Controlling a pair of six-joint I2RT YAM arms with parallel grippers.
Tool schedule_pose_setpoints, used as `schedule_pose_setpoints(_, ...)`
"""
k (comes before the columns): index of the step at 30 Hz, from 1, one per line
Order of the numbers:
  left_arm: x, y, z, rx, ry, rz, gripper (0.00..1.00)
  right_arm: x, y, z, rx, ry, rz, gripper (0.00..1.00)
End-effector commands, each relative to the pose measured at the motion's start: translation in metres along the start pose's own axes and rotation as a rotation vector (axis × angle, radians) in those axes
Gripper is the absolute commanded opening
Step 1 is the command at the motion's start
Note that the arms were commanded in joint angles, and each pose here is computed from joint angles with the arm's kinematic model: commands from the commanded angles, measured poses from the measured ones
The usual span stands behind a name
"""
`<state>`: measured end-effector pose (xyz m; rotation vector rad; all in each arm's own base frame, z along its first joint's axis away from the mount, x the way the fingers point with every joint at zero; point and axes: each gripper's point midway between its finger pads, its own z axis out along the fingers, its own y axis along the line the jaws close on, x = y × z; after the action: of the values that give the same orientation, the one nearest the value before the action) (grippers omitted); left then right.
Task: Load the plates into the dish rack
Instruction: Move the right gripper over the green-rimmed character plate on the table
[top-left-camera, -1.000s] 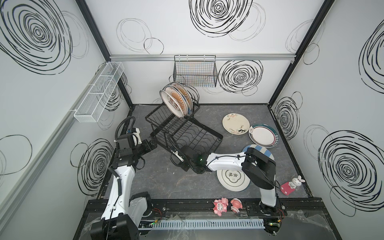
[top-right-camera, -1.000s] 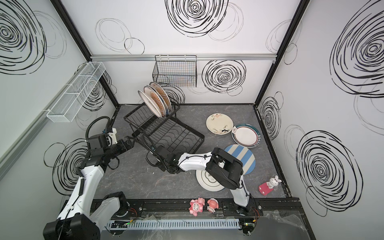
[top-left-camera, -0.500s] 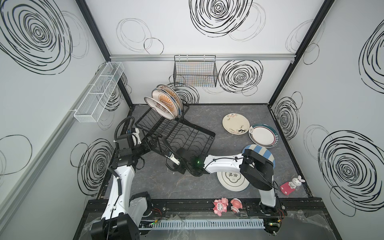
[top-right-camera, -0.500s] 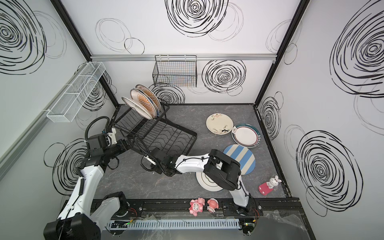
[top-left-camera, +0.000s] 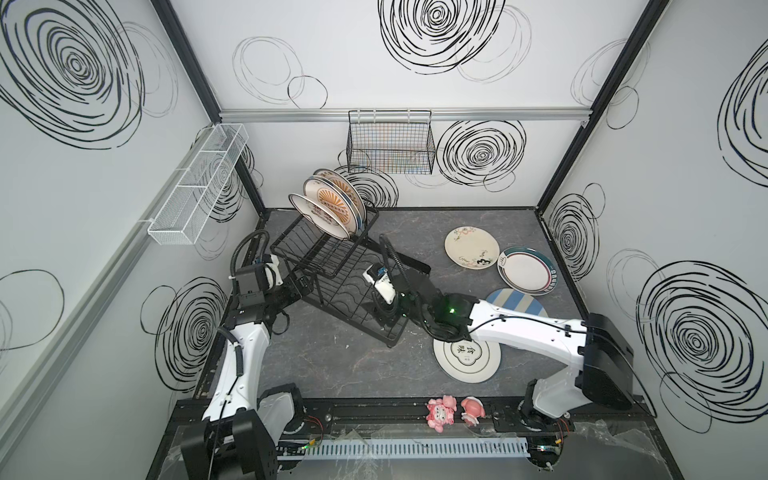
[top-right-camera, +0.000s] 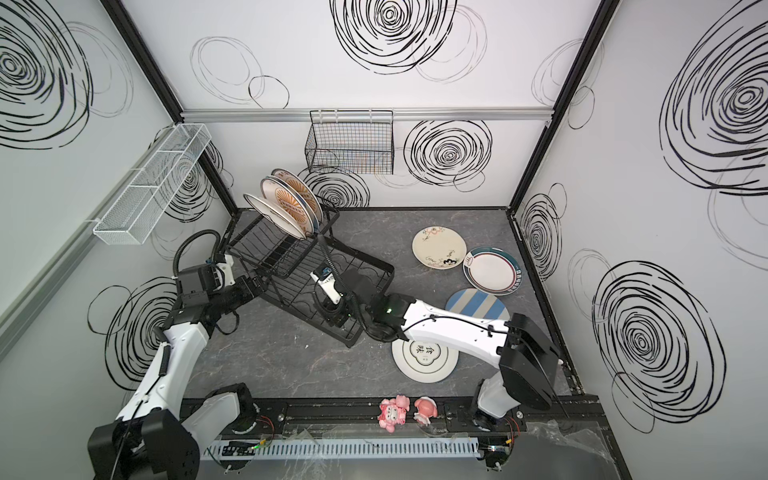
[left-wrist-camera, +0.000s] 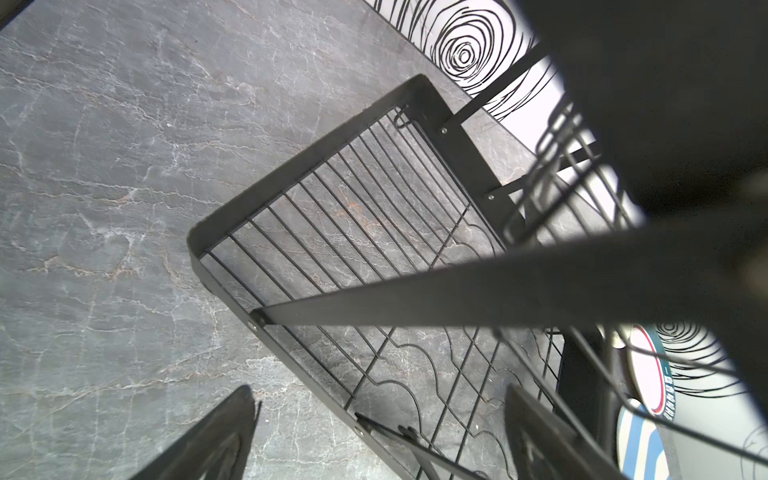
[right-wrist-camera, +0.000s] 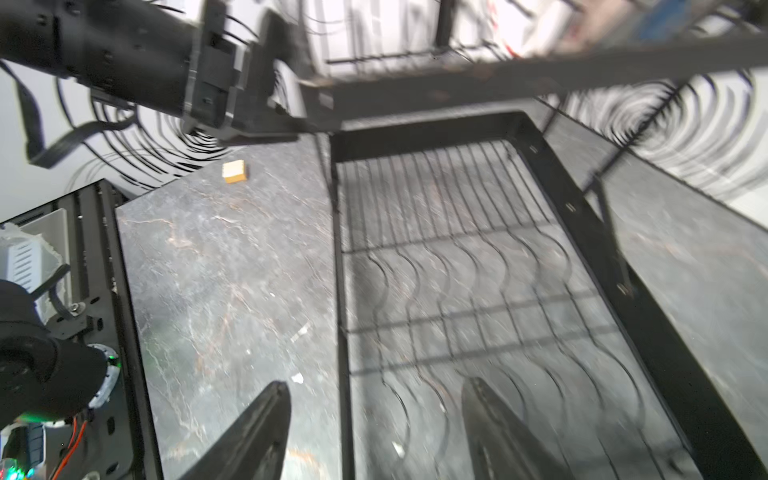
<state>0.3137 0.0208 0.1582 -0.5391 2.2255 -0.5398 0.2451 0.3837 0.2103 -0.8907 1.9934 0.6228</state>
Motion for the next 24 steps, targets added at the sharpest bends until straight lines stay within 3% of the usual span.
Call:
schedule_pose_setpoints(1, -0.043, -0.018, -0.006, 0.046, -0.114, 0.042, 0.96, 0.059, -0.039, -0.021, 0.097, 0.170, 0.146, 0.72)
schedule_pose_setpoints(6, -0.058, -0.020, -0.005, 0.029, -0.135, 0.049, 0.96, 0.098, -0.083, -0.064, 0.254, 0.205, 0.273, 0.77)
schedule_pose_setpoints(12, -0.067, -0.024, 0.006, 0.022, -0.122, 0.052, 0.96, 0.147, -0.111, -0.096, 0.296, 0.253, 0.497, 0.80)
schedule_pose_setpoints(18, -0.067, -0.032, -0.010, -0.012, -0.150, 0.085, 0.96, 0.187, -0.115, -0.094, 0.263, 0.290, 0.610, 0.81)
schedule_pose_setpoints(24, -0.025, -0.030, -0.027, -0.014, -0.113, 0.076, 0.96, 0.205, -0.107, -0.079, 0.194, 0.307, 0.644, 0.81)
